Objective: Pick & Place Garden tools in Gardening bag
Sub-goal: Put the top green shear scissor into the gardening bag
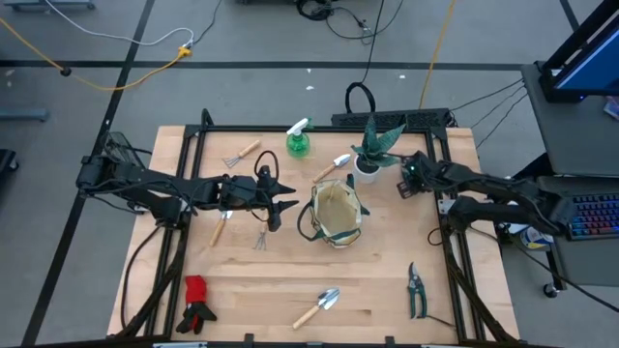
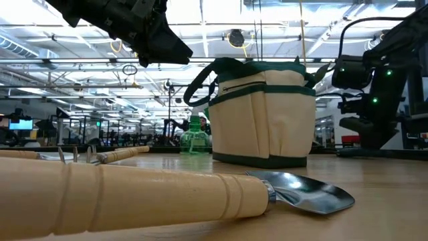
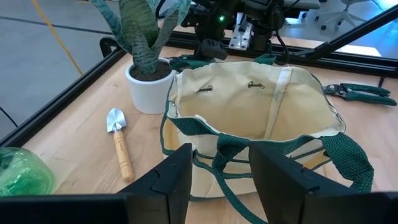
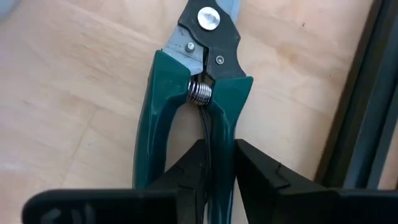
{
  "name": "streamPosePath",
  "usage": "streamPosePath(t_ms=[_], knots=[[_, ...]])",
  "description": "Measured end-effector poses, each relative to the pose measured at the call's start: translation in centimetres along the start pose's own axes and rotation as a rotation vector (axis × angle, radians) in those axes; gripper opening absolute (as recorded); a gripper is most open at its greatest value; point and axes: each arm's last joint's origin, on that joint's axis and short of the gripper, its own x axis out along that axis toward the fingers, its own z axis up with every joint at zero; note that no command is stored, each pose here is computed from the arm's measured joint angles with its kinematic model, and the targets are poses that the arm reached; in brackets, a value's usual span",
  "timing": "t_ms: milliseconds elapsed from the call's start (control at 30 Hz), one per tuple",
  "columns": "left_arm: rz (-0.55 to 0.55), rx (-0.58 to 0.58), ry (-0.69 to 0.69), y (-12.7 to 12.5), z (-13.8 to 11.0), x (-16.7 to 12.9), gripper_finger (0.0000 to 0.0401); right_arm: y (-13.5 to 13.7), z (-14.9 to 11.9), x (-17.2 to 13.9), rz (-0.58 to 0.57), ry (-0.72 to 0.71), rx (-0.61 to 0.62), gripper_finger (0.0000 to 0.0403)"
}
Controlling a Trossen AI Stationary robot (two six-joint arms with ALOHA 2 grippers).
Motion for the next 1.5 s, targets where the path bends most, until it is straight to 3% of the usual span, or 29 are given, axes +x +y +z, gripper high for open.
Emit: streamPosePath(t_ms=[167, 1133, 1500], knots=[[0.000, 0.000, 0.000, 0.0, 0.0, 0.0, 0.0163, -0.4, -0.5, -0.5, -0.017, 0.023, 0.018, 0.0057], [0.000, 0.000, 0.000, 0.0, 0.0, 0.0, 0.0163, -0.8, 0.0, -2.5, 0.049, -0.147, 0.086, 0.0058], [0.000, 0.000, 0.000, 0.0, 0.0, 0.0, 0.0163, -0.6, 1.0, -3.2, 0.102, -0.281, 0.081, 0.0058]])
